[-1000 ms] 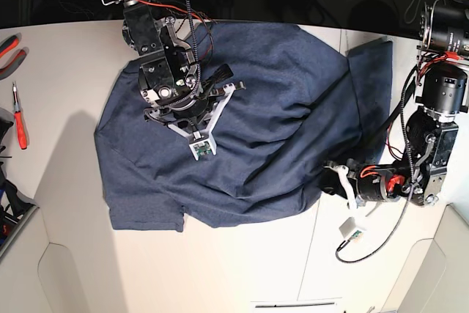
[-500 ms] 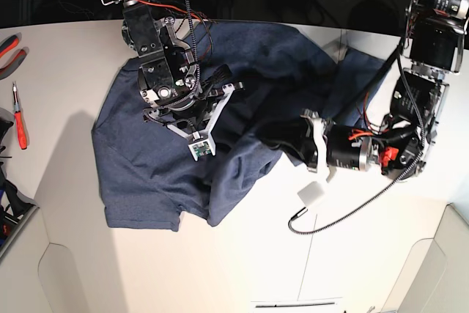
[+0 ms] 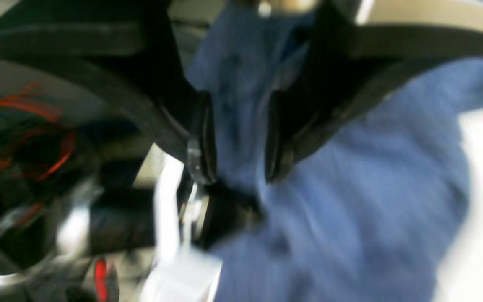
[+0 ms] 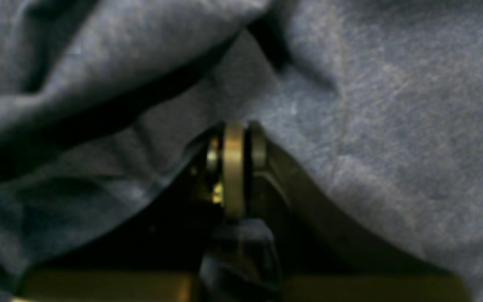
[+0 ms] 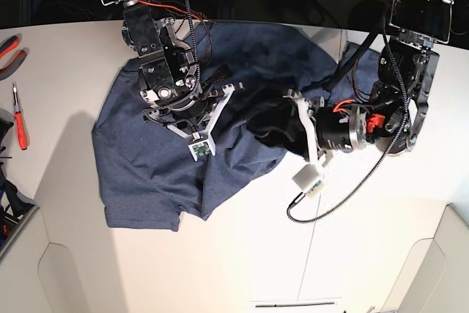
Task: Layout the t-shirt on the table in an organized manner, then fold the t-shirt properly
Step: 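Grasp the bunched shirt fabric with the left gripper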
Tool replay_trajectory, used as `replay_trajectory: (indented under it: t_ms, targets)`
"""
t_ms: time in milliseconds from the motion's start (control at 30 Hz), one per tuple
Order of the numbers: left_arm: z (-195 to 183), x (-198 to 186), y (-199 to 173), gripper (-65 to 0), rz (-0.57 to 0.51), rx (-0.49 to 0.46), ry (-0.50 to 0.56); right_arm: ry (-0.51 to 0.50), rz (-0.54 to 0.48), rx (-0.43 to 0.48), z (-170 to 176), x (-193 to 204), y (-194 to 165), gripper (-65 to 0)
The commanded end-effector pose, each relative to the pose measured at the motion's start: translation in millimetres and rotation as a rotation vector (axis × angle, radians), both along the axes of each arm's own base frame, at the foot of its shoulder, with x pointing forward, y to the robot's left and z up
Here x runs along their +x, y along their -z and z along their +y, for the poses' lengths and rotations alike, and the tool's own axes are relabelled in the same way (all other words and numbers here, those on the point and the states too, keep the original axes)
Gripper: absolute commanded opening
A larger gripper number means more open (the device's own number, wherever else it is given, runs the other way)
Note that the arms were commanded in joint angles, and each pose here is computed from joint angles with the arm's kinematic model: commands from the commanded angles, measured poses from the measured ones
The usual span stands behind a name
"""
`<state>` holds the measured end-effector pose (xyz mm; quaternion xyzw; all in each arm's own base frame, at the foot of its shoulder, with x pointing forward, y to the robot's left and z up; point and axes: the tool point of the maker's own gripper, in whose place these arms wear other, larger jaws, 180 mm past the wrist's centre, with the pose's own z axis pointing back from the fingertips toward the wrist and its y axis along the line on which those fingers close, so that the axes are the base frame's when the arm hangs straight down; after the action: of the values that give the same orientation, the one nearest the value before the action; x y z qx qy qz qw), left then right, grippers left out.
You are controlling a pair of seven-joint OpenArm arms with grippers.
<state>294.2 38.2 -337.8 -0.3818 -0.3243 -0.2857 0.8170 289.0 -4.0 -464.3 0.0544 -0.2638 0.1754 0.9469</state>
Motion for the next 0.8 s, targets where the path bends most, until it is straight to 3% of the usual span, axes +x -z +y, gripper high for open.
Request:
replay_trajectory:
  t_ms: [0,167,233,300,433,500,767]
  targets:
    - [3.3,16.4,-28.9,-41.7,-0.096,-0.035,-0.020,0.000,-0.002,-0.011,-1.7,2.8,-2.6,-62.9]
    - [41.8,61.9,-49.3,-41.7,-0.316,0.094,-0.168,0.000,-0.002,-0.012,-2.4,2.8,-2.5,-62.9]
    - [56.6,78.6,-43.6,-41.7,-0.343,0.151,-0.241,0.000,-0.003,-0.013,-2.8,3.1,-2.6,-62.9]
    - [69.6,90.9,-32.1,-41.7,-0.315,0.186,-0.304,0.000,-0.006,-0.011,-2.3,3.6,-2.9,-62.9]
    - [90.9,98.7,11.3,-34.0,-0.211,0.298,-0.331,-0.001,-0.006,-0.011,-2.5,3.6,-2.9,-62.9]
    - [99.4,98.6,33.0,-33.6,-0.137,0.324,-0.355,-0.001,-0.006,-0.011,-2.5,3.6,-2.9,-62.9]
    - [96.0,85.8,79.7,-33.6,0.005,0.370,-0.306,-0.001,-0.006,-0.011,-2.5,3.6,-2.9,-62.9]
